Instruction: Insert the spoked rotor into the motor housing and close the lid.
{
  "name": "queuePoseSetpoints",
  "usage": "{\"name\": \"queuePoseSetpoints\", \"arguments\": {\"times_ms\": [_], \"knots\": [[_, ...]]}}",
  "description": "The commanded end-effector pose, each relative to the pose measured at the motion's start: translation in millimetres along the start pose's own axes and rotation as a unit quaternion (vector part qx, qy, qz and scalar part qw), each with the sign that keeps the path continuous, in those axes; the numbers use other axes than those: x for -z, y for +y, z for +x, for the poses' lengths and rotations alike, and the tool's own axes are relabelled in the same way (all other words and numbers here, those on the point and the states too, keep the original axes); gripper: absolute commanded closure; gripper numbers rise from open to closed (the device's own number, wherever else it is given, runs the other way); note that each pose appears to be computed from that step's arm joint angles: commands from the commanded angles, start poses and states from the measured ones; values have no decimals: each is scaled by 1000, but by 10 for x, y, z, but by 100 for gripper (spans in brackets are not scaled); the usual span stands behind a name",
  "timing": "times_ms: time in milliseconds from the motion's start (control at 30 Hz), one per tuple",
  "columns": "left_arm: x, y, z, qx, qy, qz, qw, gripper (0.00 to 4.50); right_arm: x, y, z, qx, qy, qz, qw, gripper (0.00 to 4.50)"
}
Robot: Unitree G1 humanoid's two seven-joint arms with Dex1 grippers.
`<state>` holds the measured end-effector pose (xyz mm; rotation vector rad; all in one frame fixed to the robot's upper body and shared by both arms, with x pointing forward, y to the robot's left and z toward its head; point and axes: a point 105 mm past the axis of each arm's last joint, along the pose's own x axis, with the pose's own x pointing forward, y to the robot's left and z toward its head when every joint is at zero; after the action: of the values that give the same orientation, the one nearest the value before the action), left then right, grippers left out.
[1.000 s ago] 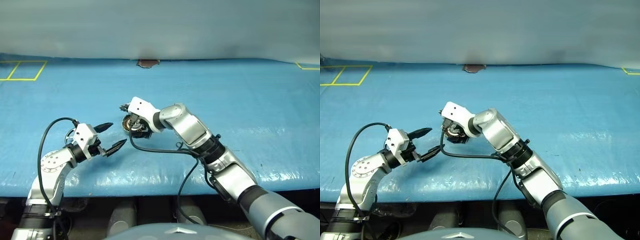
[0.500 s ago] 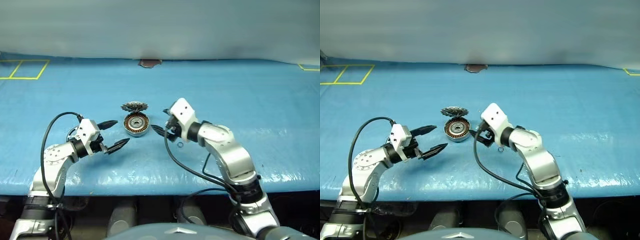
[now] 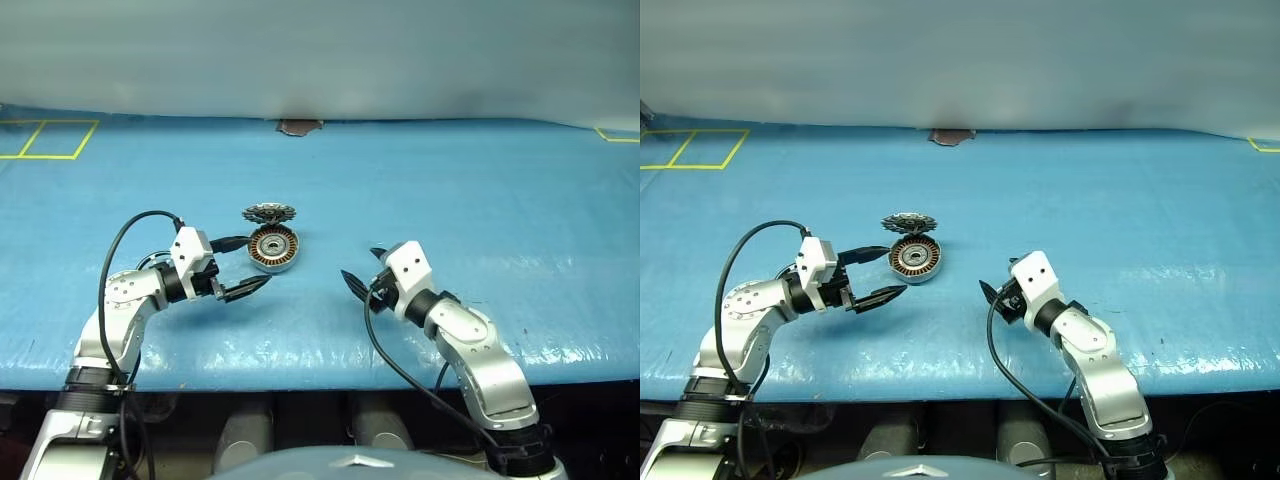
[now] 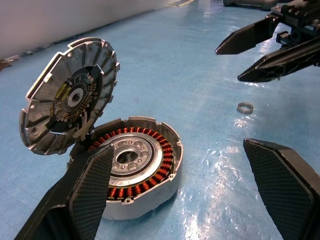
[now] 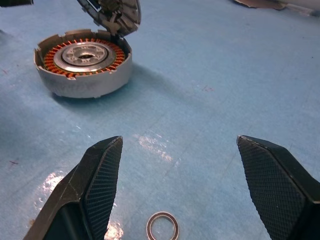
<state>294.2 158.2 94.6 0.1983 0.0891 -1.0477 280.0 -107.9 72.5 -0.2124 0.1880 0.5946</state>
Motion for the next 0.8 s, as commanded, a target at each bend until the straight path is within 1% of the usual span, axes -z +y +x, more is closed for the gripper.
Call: {"name": "queuePoseSetpoints", "arguments": {"times_ms": [33,400,800], "knots": [[-64,13,1,4,-7,15,1000,0,-12,-34,-28,16,-7,-31,999,65],[-14,22,-10,-3,4,17,1000,0,175,50,-107,8,24,-18,1000,65],[-29,28,4,-3,1,17,1000,0,389,-31,-181,36,68,12,997,65]]}}
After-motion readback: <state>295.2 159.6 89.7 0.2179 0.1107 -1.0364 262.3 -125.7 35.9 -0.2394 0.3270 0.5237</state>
